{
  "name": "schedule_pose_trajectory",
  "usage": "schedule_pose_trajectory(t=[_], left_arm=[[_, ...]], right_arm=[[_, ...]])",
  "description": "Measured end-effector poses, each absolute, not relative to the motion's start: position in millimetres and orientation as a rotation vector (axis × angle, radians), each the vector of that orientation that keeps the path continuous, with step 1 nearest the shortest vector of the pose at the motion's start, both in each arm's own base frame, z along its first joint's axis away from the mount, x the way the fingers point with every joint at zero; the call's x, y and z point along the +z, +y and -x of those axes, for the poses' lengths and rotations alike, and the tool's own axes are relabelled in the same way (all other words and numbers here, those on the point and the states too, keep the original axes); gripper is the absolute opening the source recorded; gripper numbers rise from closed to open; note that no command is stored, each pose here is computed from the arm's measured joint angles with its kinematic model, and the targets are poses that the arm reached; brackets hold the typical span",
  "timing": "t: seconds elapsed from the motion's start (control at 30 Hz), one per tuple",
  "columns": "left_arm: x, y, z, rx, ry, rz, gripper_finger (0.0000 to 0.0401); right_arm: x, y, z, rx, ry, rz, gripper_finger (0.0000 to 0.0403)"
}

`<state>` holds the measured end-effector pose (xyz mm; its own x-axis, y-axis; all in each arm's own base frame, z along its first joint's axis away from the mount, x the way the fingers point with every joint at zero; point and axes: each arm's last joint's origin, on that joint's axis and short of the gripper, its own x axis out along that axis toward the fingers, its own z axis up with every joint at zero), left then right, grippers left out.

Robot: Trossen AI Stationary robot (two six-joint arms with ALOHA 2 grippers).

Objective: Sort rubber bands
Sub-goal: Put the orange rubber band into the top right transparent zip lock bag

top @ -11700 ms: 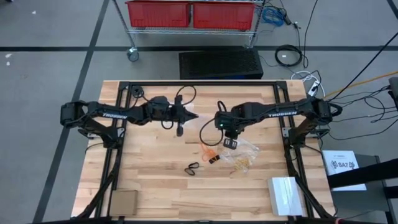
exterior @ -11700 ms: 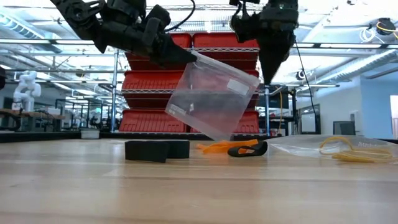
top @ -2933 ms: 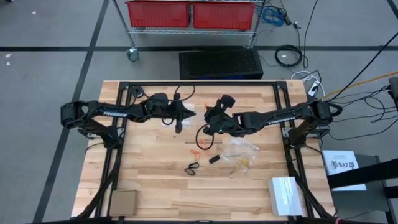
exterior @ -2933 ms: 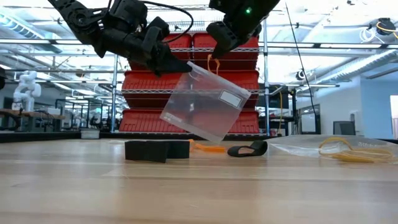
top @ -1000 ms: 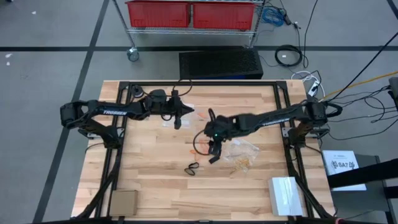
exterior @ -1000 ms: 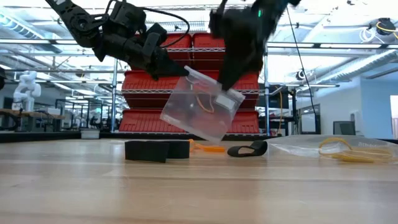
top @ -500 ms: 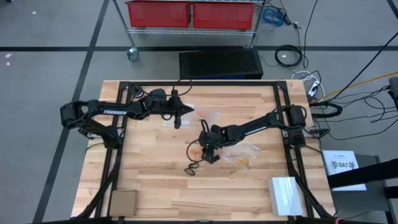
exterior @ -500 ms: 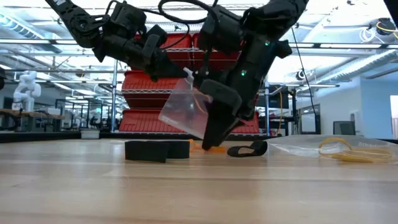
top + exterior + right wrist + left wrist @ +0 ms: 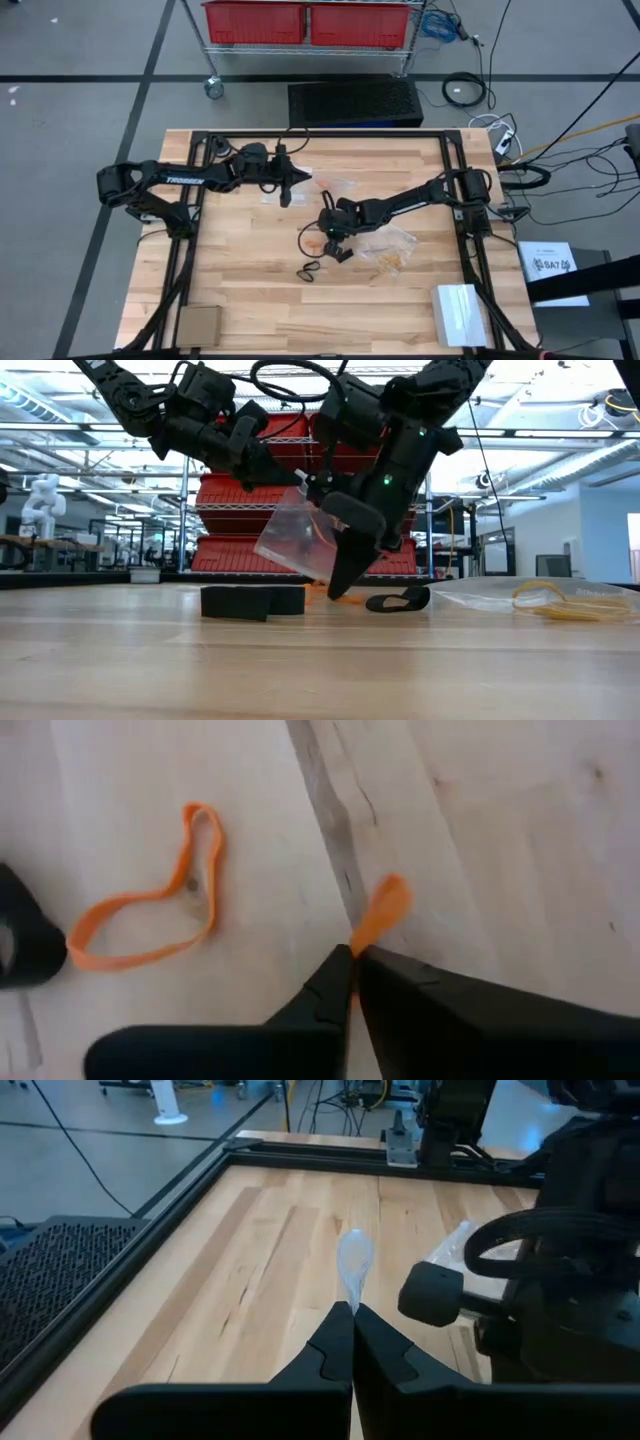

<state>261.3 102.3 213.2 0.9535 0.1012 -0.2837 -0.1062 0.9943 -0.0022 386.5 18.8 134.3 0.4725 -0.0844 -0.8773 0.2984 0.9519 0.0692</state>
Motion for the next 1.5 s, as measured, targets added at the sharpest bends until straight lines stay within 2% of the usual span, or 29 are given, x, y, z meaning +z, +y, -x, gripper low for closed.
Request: schedule_pose_trajectory(t=[0.07,0.2,0.47,0.6,0.77,1.07,1.37,1.5], left_arm=[[213.1,102.3,-261.3,0.105,0.288,0.018,0.0],[213.1,102.3,-261.3,0.105,0.288,0.018,0.0],[213.2,101.3,-261.6,0.091,0.286,0.019,0.0],[213.3,100.0,-261.9,0.066,0.284,0.023,0.0],[213.3,100.0,-262.0,0.066,0.283,0.023,0.0],[213.2,99.8,-261.9,0.061,0.284,0.027,0.0],[213.3,99.0,-262.1,0.039,0.281,0.029,0.0],[213.3,98.0,-262.5,0.034,0.281,0.028,0.0]], right_arm=[[148.1,18.7,-382.5,-0.218,1.07,-0.187,0.0004],[200.7,17.5,-380.8,-0.21,0.936,-0.099,0.0002],[270.8,4.3,-363.6,-0.389,0.766,0.149,0.0001],[276.1,-10.1,-360.0,-0.467,0.775,0.257,0.0001],[266.2,-26.4,-364.0,-0.465,0.829,0.301,0.0],[243.9,-35.6,-373.9,-0.396,0.888,0.26,0.0],[251.5,-55.7,-368.5,-0.453,0.869,0.211,0.0],[250.6,-61.9,-368.8,-0.364,0.866,0.158,0.0]])
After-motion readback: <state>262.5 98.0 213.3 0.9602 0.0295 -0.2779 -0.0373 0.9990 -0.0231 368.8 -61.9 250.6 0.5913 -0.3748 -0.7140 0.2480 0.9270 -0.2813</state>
